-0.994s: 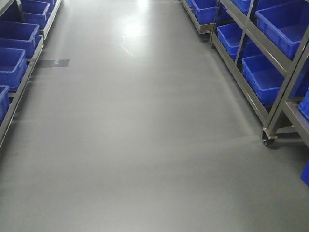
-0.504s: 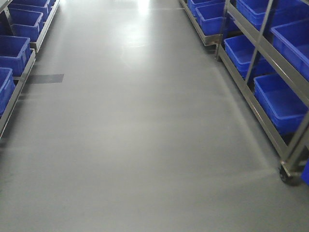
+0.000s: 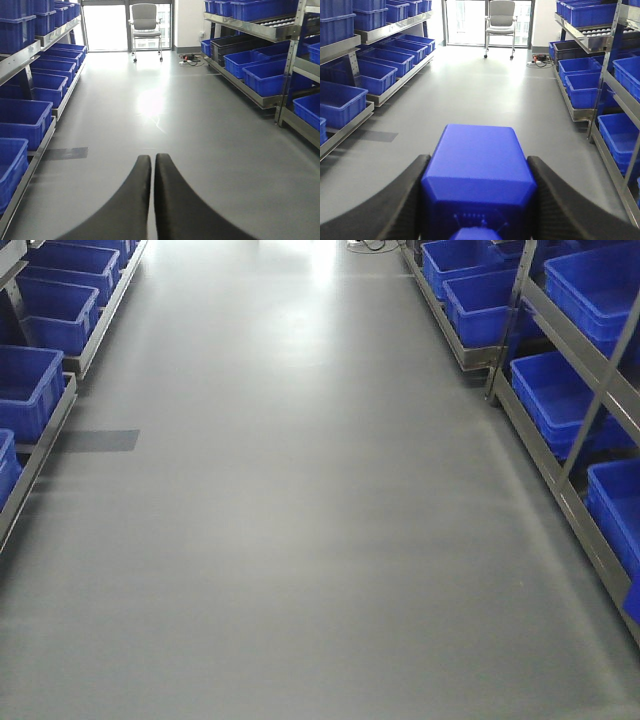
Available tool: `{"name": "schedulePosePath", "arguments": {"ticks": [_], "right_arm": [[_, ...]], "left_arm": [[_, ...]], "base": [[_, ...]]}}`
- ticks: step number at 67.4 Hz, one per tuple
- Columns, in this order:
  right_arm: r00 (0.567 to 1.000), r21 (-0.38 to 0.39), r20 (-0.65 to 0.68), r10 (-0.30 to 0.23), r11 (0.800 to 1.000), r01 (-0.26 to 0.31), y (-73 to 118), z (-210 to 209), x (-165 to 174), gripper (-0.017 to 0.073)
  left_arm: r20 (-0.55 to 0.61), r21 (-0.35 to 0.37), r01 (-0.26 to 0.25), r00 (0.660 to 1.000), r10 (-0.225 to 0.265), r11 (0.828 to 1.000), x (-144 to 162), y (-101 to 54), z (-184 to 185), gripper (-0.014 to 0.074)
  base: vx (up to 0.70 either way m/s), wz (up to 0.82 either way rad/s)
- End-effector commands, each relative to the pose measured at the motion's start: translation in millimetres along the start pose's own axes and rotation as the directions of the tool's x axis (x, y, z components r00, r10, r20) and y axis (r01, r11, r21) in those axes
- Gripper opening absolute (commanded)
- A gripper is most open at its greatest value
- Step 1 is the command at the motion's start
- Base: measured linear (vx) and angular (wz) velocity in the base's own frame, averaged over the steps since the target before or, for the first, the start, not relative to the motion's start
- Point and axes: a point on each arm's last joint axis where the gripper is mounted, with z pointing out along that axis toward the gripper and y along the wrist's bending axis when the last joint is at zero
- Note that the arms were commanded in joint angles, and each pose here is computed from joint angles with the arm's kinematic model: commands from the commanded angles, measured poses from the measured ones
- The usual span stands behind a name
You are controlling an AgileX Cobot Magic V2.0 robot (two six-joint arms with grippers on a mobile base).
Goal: Pour parts from conveyor to right shelf
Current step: 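Turn and approach the empty blue bin on the shelf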
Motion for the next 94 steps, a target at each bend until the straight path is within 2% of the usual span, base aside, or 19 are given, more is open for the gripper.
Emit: {"name": "schedulePosePath", "arguments": {"ticks": [1,94], "right_arm": [[0.995,0.005,0.098,-0.018,1.0,0.017,-0.3,-2.1,-15.3,-0.0008],[0.995,0.005,0.098,-0.018,1.0,0.017,-0.3,-2.1,-15.3,-0.0008]], "left_arm": [[0.093,0.009,0.008,0.996,-0.008,1.0,-12.9,-0.6,-2.1,-0.0006],[0.093,0.009,0.008,0.996,-0.008,1.0,-12.9,-0.6,-2.1,-0.0006]], "base": [[0.61,0.03],[0.62,0.01]]}}
